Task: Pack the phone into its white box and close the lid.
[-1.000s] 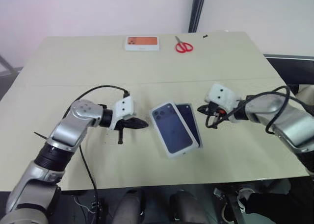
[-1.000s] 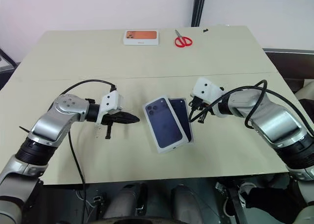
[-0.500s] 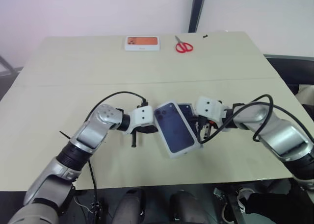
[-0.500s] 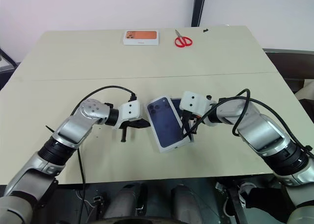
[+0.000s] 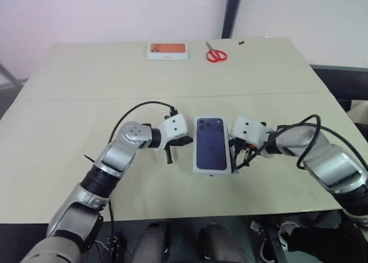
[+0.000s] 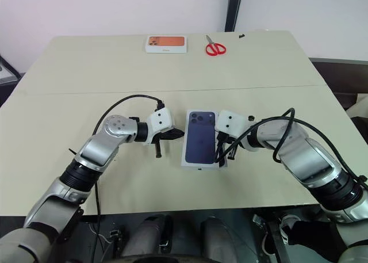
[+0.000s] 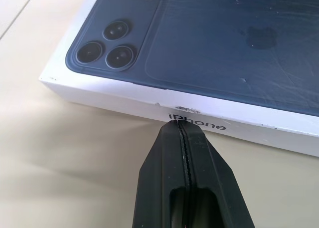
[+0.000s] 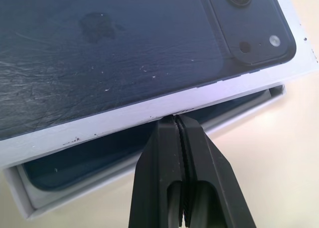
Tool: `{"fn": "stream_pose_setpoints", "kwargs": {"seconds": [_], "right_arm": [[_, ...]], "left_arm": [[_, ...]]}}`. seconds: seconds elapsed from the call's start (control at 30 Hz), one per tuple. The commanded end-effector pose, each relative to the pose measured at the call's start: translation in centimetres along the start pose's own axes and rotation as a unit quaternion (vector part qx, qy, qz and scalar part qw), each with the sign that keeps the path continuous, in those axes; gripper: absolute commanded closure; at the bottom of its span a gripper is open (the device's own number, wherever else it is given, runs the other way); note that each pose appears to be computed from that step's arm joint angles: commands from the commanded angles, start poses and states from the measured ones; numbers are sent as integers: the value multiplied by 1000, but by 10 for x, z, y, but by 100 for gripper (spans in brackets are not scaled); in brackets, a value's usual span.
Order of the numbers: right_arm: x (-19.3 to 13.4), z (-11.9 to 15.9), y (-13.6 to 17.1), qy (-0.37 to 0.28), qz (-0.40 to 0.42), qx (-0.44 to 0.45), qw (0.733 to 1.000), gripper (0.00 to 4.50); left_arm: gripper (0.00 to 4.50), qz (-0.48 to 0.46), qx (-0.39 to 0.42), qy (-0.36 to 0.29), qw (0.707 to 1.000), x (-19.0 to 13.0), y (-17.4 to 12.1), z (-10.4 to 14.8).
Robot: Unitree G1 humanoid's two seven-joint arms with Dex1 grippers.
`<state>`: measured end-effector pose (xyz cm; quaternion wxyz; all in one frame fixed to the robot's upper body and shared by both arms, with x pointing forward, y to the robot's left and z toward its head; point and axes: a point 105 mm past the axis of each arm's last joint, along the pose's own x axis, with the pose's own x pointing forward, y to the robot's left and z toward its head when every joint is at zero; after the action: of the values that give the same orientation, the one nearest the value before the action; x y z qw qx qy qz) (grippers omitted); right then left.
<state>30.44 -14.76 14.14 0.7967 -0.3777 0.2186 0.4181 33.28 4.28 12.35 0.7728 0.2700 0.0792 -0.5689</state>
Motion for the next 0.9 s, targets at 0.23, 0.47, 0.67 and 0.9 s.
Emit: {"fn": "stream_pose_setpoints", "kwargs": {"seconds": [0.23, 0.47, 0.67, 0.9], "right_arm": [[-7, 16, 2, -29, -10, -11, 999, 445], [-8, 11, -3, -21, -21, -2, 1000, 445], [-8, 8, -7, -18, -31, 6, 999, 445], [-8, 4, -8, -14, -36, 12, 999, 445]], "left_arm": [[450, -45, 36, -51, 997, 0, -15, 32], [450, -41, 38, -48, 997, 1, -14, 30], [450, -43, 39, -45, 997, 3, -14, 29], [450, -31, 34, -38, 998, 6, -8, 25]]}}
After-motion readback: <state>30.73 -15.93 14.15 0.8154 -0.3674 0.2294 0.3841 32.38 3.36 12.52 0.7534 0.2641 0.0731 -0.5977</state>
